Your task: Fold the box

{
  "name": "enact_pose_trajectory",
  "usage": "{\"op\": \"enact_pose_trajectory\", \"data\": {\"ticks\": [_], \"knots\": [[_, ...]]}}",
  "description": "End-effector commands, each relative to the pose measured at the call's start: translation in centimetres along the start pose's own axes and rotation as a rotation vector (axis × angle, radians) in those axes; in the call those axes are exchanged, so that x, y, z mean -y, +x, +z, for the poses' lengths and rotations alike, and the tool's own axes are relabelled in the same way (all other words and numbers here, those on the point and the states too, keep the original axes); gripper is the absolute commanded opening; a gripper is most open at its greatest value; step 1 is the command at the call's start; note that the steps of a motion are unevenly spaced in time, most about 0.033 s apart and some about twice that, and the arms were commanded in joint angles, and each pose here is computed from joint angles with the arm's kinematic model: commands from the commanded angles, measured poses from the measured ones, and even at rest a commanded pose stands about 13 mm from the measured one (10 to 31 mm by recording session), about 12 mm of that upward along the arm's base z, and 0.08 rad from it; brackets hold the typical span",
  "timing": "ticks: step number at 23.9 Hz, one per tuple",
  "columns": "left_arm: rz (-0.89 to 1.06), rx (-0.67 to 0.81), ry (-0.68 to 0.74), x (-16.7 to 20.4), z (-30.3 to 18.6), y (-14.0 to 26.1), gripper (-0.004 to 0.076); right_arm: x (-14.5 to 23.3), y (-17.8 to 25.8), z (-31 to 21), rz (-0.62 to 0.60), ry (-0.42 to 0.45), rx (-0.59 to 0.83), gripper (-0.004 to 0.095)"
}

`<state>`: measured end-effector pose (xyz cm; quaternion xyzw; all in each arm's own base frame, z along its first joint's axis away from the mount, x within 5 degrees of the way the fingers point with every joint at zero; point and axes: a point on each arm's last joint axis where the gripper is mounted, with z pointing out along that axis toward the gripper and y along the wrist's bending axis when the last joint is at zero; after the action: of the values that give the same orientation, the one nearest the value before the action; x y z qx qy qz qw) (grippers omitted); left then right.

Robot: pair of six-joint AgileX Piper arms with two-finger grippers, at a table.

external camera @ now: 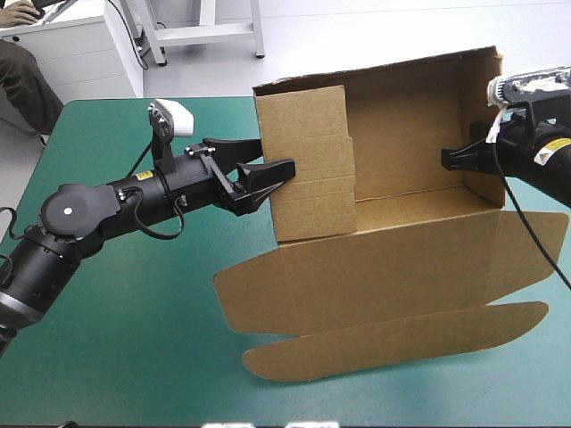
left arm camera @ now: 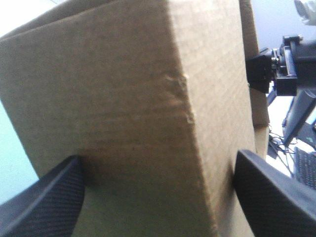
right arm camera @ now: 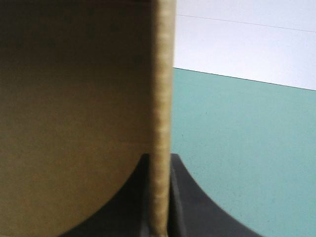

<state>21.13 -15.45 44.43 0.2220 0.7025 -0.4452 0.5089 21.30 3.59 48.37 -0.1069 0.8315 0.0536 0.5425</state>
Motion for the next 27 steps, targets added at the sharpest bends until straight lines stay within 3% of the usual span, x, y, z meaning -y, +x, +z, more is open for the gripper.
{"op": "enact_pose_trajectory", "data": {"ticks": [1,6,22,27], "knots": [[0.000,0.049,-0.032,1.2,-0.3,-1.3,0.0548,-0.4,-1.7,-0.8,0.078,-0.028,0.143,0.0002],[0.023,-0.001,-0.085,1.1,0.8,-1.4,0.0475,-0.4,-2.0,0.1,0.121,-0.041,0.164,0.0003],[0.016,-0.238,-0.443,-0.4,5.9,-4.2,0.0402,-0.1,-2.2,3.5,0.164,-0.039,0.167,0.0002],[0.062,-0.220,-0.557,-0.3,7.0,-4.4,0.0358,-0.1,-2.1,3.8,0.167,-0.040,0.162,0.0002]]}}
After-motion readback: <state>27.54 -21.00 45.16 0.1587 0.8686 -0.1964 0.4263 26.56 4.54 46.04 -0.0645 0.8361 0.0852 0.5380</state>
